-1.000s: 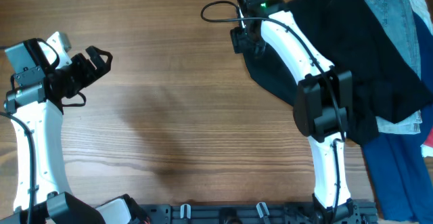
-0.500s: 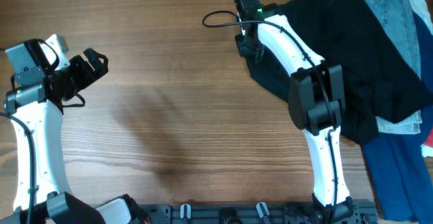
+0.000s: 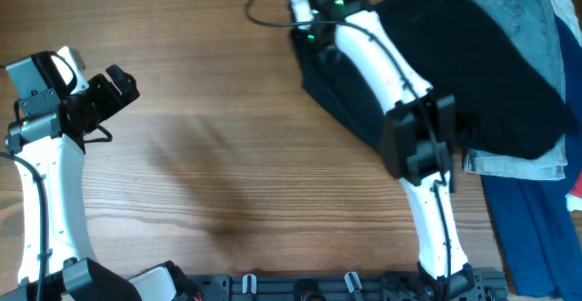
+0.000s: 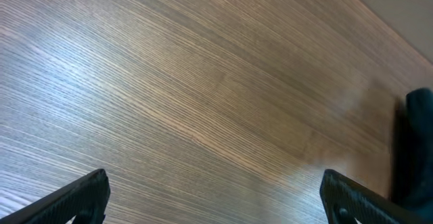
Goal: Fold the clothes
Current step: 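Drag the black trousers onto the open table toward the left gripper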
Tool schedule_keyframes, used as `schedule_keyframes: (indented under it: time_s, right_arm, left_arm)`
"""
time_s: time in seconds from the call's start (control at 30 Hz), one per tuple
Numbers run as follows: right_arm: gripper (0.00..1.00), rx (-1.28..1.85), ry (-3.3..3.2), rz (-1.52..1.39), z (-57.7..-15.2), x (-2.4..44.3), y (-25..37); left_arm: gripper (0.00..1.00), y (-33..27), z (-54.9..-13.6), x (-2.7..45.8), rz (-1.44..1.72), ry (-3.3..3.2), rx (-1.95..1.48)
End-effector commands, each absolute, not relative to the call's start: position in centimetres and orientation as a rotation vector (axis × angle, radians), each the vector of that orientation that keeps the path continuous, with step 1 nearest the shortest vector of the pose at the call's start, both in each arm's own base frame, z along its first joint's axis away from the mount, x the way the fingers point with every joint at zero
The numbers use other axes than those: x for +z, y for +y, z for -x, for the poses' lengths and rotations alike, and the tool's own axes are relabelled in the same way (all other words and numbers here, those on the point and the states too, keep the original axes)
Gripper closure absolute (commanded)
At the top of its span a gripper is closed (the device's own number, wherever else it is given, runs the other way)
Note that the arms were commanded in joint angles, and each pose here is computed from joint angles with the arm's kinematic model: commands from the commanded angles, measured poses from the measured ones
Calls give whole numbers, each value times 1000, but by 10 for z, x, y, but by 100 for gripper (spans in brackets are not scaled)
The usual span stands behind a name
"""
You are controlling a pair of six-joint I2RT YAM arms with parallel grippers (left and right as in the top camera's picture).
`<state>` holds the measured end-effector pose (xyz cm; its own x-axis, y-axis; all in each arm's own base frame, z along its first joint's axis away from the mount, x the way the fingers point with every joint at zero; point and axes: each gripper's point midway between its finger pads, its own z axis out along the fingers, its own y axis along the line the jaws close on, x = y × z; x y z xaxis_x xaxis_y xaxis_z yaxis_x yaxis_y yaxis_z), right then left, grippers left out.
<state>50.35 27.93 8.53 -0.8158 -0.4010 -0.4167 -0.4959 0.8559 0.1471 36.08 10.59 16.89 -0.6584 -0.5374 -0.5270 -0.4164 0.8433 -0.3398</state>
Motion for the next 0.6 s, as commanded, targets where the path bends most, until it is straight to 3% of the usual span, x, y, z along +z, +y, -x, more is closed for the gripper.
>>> schedule_keyframes:
  time_s: [0.0, 0.3, 0.33, 0.4, 0.43, 0.5, 0.57]
  right_arm:
    - [96, 536, 2451, 929, -460, 134, 387]
    - [95, 748, 2364, 999, -431, 158, 433]
    - [91, 747, 2364, 1000, -431, 160, 432]
    - [44, 727, 2365, 980, -434, 169, 423]
    - [13, 680, 2372, 947, -442, 176, 411]
    - [1, 593, 2382, 880, -456, 188, 386]
    - [1, 499, 2400, 779, -474, 208, 343]
  left_arm:
    - [0, 111, -362, 181, 695, 2347, -223]
    - [0, 111, -363, 182, 692, 2340, -222]
    - [0, 111, -363, 182, 692, 2340, -222]
    - [0, 111, -363, 182, 692, 2342, -222]
    - [0, 111, -363, 182, 692, 2343, -222]
    - [0, 111, -363, 182, 687, 2346, -220]
    - [0, 110, -363, 182, 664, 2351, -215]
